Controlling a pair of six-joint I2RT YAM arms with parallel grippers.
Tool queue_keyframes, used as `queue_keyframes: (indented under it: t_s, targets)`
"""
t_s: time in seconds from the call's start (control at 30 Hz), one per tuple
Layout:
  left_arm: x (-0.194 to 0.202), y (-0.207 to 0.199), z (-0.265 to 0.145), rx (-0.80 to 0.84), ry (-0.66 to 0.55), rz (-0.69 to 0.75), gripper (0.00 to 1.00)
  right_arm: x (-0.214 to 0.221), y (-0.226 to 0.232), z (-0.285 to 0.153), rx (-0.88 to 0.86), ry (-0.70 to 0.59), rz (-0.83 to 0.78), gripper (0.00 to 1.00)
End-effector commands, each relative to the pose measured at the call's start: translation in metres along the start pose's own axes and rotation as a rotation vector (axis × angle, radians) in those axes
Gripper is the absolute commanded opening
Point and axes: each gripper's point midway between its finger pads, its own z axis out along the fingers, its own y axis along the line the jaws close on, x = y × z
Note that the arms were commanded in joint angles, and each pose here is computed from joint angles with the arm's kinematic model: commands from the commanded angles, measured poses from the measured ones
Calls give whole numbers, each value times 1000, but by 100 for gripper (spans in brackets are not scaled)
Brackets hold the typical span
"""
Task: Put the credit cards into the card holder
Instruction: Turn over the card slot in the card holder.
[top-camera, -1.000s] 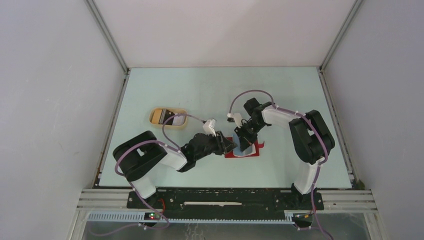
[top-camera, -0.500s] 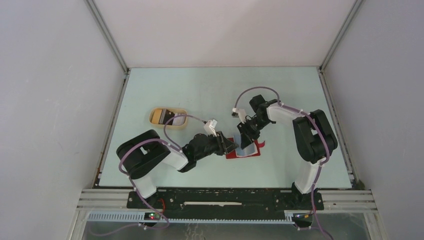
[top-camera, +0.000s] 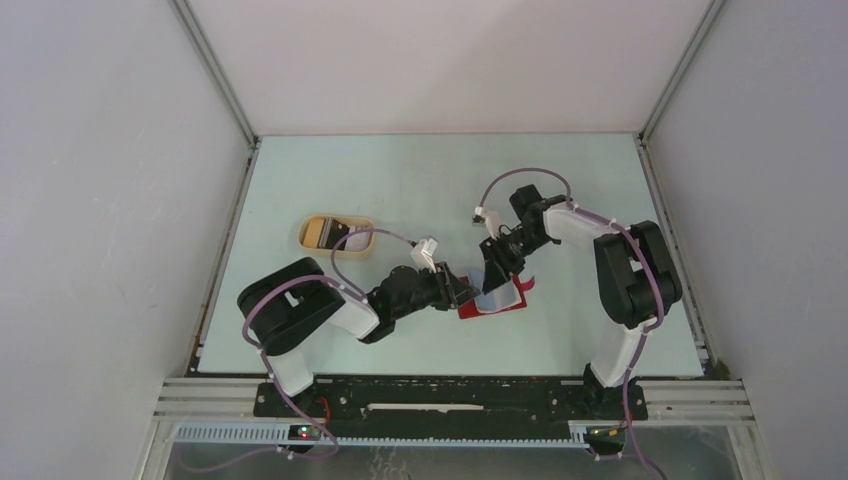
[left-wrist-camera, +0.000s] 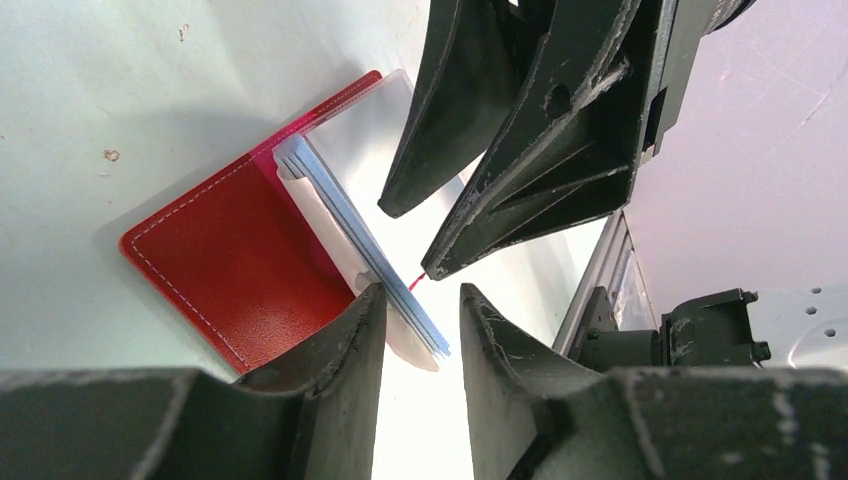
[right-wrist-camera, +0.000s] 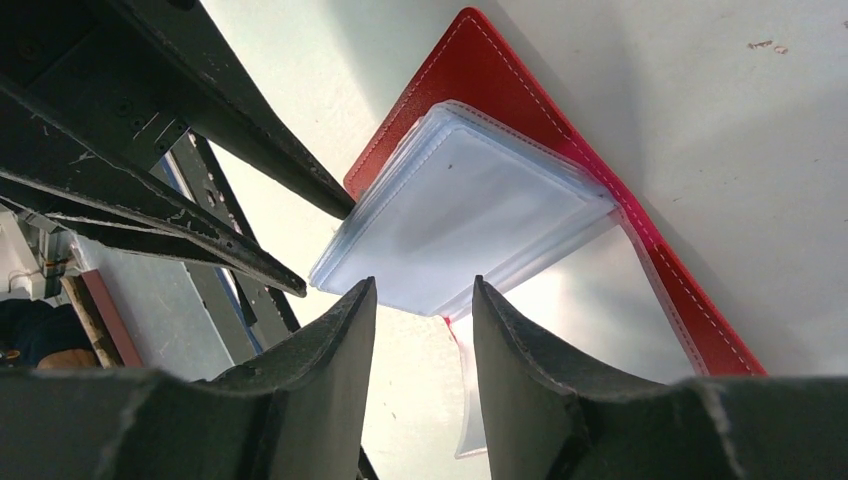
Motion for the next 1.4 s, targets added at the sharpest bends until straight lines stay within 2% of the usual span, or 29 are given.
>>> queue_keyframes:
  t_s: [0.0, 0.2, 0.47, 0.83, 1.23, 1.37]
  targets:
    - [-13, -25, 8, 78, -33, -2, 38, -17, 2, -11, 14, -50, 10, 49]
    - [-12, -24, 9, 78, -29, -8, 38, -17, -4, -12, 18, -58, 41, 40]
    - [-13, -28, 14, 91, -26, -6, 35, -20, 8, -14, -40, -80, 41, 56]
    - [-13, -32, 25, 108, -13, -6, 25, -26, -2, -28, -100, -157, 174, 62]
    - [-8, -27, 32, 98, 5, -16, 16, -22, -6, -23, -116, -144, 206, 62]
    - [-6, -24, 33, 90, 8, -17, 13, -20, -8, -22, -115, -139, 215, 58]
